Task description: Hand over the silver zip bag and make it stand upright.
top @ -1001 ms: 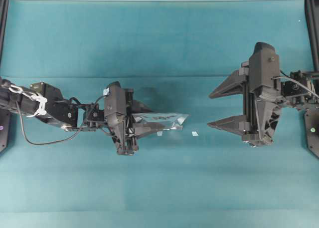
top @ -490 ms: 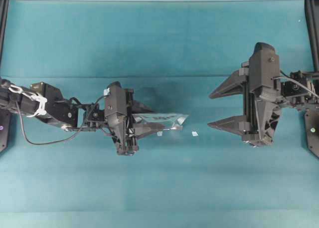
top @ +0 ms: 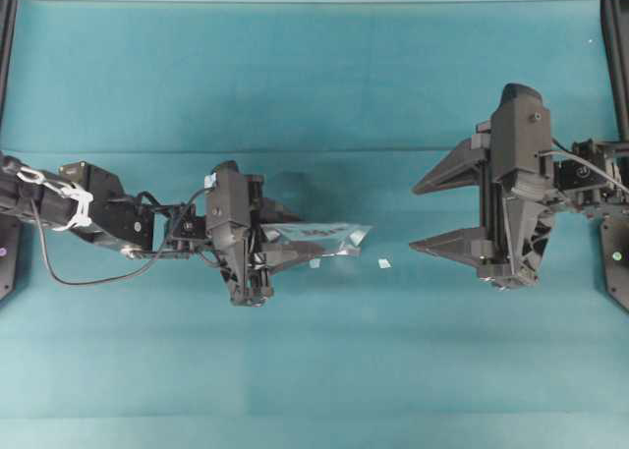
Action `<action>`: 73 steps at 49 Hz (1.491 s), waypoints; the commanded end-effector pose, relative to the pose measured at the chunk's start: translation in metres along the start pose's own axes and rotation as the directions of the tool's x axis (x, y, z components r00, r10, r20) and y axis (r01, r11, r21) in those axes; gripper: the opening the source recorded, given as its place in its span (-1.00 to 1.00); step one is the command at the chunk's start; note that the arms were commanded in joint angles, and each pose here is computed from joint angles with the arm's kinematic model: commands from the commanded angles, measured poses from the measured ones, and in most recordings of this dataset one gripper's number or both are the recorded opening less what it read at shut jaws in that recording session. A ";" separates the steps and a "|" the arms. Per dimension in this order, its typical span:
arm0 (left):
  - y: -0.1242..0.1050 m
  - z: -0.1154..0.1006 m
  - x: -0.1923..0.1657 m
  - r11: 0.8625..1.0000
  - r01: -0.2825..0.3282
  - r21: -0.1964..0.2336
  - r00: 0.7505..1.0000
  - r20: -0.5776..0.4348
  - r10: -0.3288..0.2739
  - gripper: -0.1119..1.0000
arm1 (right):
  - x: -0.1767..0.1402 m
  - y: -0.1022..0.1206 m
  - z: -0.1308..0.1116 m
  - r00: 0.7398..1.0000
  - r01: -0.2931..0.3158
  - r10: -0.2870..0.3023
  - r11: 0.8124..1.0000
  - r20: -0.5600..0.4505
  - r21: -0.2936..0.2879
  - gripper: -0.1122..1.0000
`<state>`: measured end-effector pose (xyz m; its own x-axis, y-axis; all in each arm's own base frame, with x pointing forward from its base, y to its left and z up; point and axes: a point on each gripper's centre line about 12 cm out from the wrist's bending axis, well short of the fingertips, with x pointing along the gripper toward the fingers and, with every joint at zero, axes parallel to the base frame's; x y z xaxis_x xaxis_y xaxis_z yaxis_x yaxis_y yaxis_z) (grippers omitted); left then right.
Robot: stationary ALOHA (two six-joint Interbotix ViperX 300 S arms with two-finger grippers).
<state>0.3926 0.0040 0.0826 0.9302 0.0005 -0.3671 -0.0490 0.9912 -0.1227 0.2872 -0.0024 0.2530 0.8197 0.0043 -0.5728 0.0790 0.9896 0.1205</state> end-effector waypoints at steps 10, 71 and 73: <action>-0.005 0.003 0.001 1.000 0.013 0.003 1.000 0.007 -0.013 -0.28 | -0.002 0.001 0.005 1.000 -0.005 0.004 1.000 0.021 0.011 0.86; -0.006 0.005 0.002 1.000 0.016 0.005 1.000 0.006 -0.016 -0.28 | -0.001 -0.001 -0.008 1.000 -0.001 0.001 1.000 -0.006 0.028 0.86; -0.006 0.004 0.002 1.000 0.014 0.004 1.000 0.004 -0.014 -0.28 | -0.001 -0.001 -0.008 1.000 -0.001 0.001 1.000 -0.006 0.027 0.86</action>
<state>0.3937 0.0040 0.0827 0.9285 0.0006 -0.3714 -0.0496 0.9912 -0.1224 0.2811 -0.0026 0.2411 0.8018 0.0042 -0.5976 0.0952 0.9863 0.1346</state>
